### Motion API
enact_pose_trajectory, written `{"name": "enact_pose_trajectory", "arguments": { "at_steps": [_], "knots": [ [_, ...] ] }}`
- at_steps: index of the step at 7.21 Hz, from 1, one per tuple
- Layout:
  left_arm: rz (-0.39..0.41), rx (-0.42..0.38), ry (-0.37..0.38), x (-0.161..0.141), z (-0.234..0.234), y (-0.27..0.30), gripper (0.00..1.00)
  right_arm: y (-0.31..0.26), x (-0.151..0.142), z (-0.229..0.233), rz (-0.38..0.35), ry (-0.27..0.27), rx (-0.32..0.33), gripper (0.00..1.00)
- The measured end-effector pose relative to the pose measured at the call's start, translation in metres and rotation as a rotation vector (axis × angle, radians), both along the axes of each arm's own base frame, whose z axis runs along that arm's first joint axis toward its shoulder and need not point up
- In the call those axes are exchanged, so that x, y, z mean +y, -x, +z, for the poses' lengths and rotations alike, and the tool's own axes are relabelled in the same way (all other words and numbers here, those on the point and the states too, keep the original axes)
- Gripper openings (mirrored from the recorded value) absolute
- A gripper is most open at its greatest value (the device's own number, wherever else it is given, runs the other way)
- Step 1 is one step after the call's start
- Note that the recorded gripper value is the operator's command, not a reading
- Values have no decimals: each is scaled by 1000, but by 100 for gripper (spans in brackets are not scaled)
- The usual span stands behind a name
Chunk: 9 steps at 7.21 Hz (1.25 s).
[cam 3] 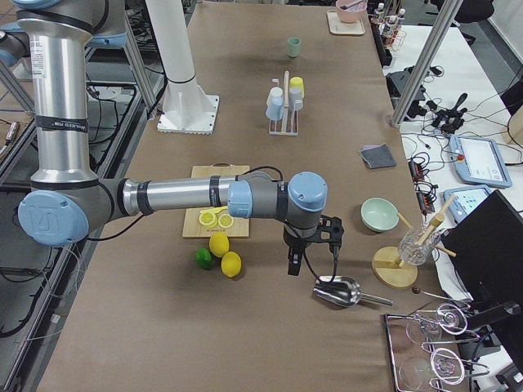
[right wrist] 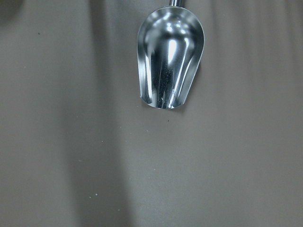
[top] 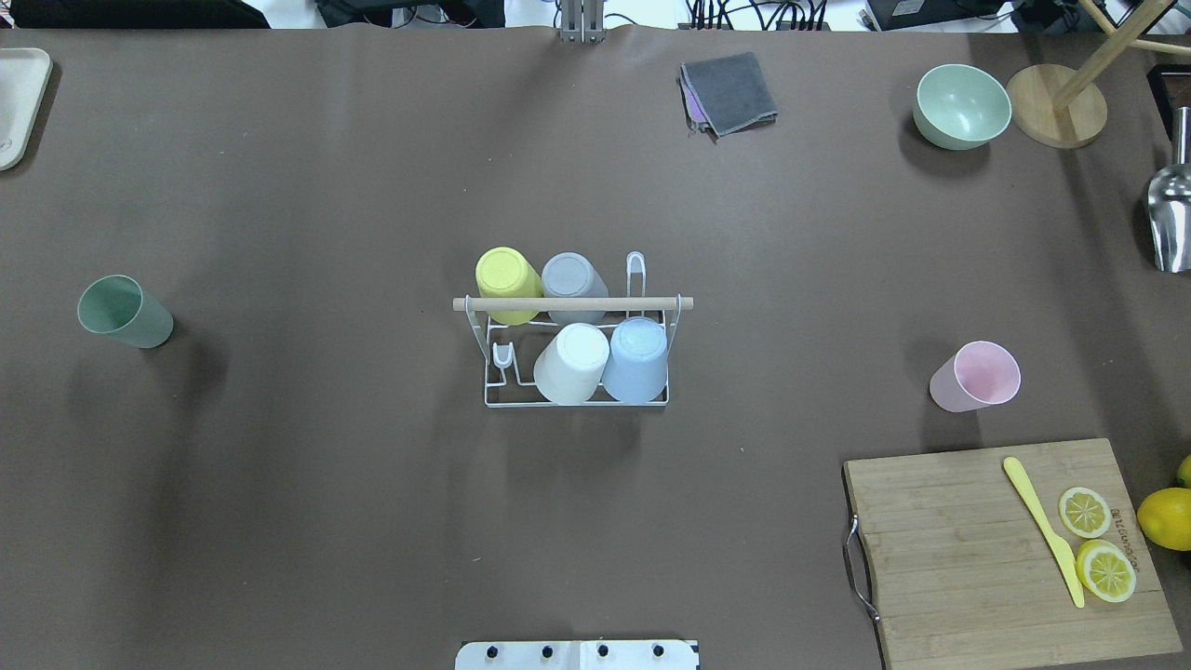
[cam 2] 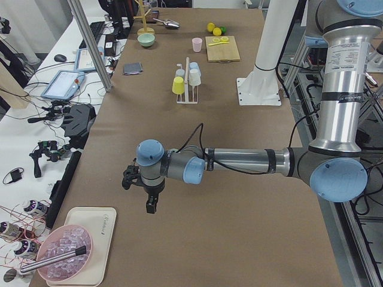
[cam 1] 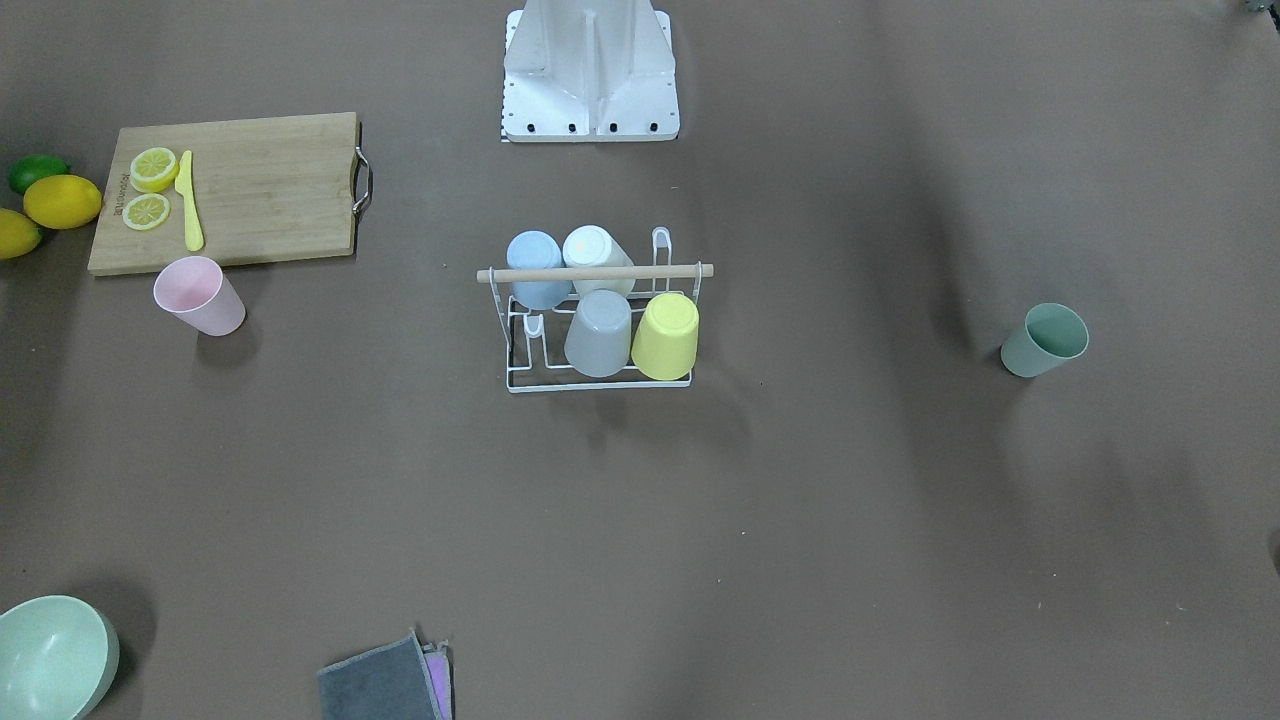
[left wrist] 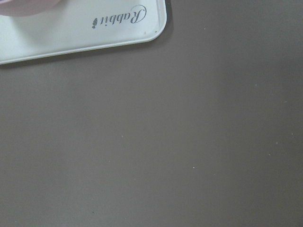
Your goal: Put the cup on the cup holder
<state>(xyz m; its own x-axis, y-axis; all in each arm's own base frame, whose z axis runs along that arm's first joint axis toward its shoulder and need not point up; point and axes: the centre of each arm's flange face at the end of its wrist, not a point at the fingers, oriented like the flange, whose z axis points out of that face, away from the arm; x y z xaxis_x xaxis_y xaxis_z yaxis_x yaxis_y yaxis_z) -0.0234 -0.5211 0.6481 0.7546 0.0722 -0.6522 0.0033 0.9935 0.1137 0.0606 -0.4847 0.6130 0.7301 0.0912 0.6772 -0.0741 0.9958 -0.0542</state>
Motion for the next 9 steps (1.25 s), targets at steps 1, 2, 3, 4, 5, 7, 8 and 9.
{"name": "enact_pose_trajectory", "arguments": {
  "at_steps": [1, 2, 3, 4, 5, 7, 8, 9],
  "knots": [
    [-4, 0, 5, 0, 1, 0, 97, -1, 0, 0, 1, 0, 0, 98],
    [-7, 1, 9, 0, 1, -1, 97, -1, -1, 0, 2, 3, 1, 98],
    [-8, 1, 10, -1, 0, -1, 97, -1, -3, -1, 5, 4, 1, 98],
    [-8, 1, 9, -2, 0, -1, 97, 0, -6, -3, 8, 6, 6, 98],
    [-9, 1, 5, -3, -2, -2, 97, 4, -11, -6, 14, 12, 15, 98],
    [-10, 2, -3, -6, -7, -2, 97, 20, -25, -18, 17, 38, 20, 98],
    [-13, 3, -5, -7, -10, -3, 97, 29, -34, -29, 8, 55, 7, 98],
    [-16, 4, -7, -9, -13, -3, 97, 44, -43, -40, -10, 67, -11, 98]
  ]
}}
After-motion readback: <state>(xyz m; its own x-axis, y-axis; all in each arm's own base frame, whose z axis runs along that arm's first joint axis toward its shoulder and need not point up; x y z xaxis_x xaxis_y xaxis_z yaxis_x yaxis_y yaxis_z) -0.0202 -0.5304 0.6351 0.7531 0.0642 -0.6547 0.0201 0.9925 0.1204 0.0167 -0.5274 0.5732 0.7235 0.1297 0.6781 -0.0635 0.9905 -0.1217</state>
